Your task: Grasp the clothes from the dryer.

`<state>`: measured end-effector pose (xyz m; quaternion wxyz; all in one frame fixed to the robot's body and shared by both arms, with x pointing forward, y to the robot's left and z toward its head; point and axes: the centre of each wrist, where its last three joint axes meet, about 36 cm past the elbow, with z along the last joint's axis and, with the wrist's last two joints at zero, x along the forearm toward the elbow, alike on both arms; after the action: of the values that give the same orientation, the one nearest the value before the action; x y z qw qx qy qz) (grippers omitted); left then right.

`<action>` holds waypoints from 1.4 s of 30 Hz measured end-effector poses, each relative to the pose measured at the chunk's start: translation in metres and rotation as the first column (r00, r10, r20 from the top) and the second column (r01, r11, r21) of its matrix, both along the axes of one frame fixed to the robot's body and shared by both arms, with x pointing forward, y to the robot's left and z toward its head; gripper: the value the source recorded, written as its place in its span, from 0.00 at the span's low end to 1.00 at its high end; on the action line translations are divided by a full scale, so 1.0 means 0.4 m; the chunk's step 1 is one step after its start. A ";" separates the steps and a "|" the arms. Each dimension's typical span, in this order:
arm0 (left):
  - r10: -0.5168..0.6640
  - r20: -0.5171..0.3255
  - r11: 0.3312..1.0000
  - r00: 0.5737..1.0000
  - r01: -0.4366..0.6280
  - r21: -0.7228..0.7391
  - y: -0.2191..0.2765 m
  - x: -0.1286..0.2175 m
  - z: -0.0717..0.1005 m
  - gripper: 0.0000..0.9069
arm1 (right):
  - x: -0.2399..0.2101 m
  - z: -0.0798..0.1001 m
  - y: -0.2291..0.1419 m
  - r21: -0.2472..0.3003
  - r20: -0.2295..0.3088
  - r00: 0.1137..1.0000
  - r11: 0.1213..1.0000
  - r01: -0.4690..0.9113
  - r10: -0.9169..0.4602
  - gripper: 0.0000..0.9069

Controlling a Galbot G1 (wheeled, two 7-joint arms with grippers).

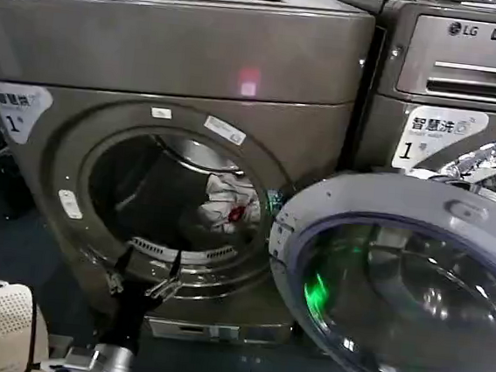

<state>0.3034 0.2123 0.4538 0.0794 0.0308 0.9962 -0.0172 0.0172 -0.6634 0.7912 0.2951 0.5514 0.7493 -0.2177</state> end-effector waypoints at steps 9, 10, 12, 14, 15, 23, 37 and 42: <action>0.004 0.003 1.000 1.000 -0.004 -0.001 0.001 0.001 0.001 1.00 | 0.001 -0.001 0.000 -0.001 -0.002 1.000 1.000 -0.001 0.001 1.00; 0.004 0.004 1.000 1.000 -0.004 0.000 0.002 0.002 0.001 1.00 | 0.001 -0.001 0.000 -0.001 -0.002 1.000 1.000 -0.001 0.001 1.00; 0.005 0.006 1.000 1.000 -0.005 0.000 0.002 0.003 0.002 1.00 | 0.001 -0.001 0.000 -0.001 -0.001 1.000 1.000 -0.001 0.001 1.00; 0.005 0.009 1.000 1.000 -0.005 0.000 0.003 0.005 0.003 1.00 | 0.001 -0.002 0.000 -0.001 -0.001 1.000 1.000 -0.002 0.002 1.00; 0.005 0.008 1.000 1.000 -0.005 -0.001 0.004 0.006 0.003 1.00 | 0.001 -0.002 0.000 -0.001 -0.001 1.000 1.000 -0.002 0.002 1.00; 0.005 0.009 1.000 1.000 -0.005 -0.005 0.002 0.014 0.002 1.00 | -0.001 -0.002 0.000 -0.002 -0.001 1.000 1.000 -0.001 0.001 1.00; 0.017 0.015 1.000 1.000 -0.016 -0.012 0.019 0.042 -0.003 1.00 | -0.009 0.008 0.012 -0.008 -0.017 1.000 1.000 0.016 -0.016 1.00; 0.019 0.028 1.000 0.999 -0.018 -0.020 0.031 0.090 -0.009 1.00 | -0.006 0.016 0.021 -0.008 -0.035 0.999 1.000 0.018 -0.018 1.00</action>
<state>0.3393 0.2247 0.4500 0.0941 0.0210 0.9950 -0.0261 0.0147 -0.6549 0.7975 0.2824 0.5531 0.7484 -0.2329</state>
